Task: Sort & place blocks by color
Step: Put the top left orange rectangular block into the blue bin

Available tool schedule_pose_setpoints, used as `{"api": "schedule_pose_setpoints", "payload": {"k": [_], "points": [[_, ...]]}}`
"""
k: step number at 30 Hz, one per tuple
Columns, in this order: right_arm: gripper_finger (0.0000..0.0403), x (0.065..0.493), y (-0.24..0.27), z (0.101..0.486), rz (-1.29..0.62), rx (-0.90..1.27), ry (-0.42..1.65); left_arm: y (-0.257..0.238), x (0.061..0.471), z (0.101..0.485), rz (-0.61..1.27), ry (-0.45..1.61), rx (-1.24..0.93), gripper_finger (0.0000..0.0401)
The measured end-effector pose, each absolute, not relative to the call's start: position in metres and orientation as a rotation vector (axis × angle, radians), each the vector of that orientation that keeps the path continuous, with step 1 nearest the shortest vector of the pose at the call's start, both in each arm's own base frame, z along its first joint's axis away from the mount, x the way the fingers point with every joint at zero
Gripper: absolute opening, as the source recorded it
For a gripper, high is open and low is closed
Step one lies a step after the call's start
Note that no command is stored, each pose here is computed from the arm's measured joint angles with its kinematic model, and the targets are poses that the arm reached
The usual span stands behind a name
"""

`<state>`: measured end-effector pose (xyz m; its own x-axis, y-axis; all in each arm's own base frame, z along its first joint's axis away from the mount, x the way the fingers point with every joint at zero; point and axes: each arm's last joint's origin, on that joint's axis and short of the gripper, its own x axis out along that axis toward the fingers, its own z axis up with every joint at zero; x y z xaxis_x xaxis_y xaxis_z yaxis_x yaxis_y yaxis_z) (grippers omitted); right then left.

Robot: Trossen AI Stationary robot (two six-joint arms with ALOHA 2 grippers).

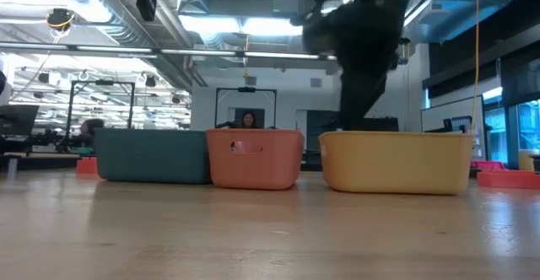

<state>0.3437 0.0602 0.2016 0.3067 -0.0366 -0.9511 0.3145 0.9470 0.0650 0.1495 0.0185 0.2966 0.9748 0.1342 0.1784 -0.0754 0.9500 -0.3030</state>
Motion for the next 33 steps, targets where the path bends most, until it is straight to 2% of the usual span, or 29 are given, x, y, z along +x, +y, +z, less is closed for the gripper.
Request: {"api": "schedule_pose_setpoints", "payload": {"k": [5, 10, 13, 18, 21, 23, 33], "points": [[0.031, 0.308, 0.051, 0.23, -0.308, 0.213, 1.23, 0.019, 0.149, 0.297, 0.108, -0.199, -0.3, 0.0], [0.0318, 0.252, 0.041, 0.242, -0.385, 0.334, 1.087, 0.019, 0.149, 0.297, 0.108, -0.198, -0.3, 0.0], [0.0318, 0.228, 0.038, 0.244, -0.366, 0.469, 0.857, 0.019, 0.149, 0.297, 0.108, -0.197, -0.301, 0.0], [0.0319, 0.216, 0.037, 0.255, -0.185, 0.599, 0.32, 0.018, 0.149, 0.297, 0.1, -0.197, -0.322, 0.0], [0.0319, 0.214, 0.036, 0.266, -0.088, 0.532, 0.049, 0.018, 0.15, 0.296, 0.084, -0.194, -0.326, 0.0], [0.0319, 0.213, 0.036, 0.271, -0.068, 0.449, -0.048, 0.017, 0.15, 0.296, 0.07, -0.192, -0.327, 0.0], [0.0319, 0.214, 0.036, 0.289, -0.048, 0.339, -0.137, 0.017, 0.15, 0.296, 0.067, -0.192, -0.346, 0.0]]}}
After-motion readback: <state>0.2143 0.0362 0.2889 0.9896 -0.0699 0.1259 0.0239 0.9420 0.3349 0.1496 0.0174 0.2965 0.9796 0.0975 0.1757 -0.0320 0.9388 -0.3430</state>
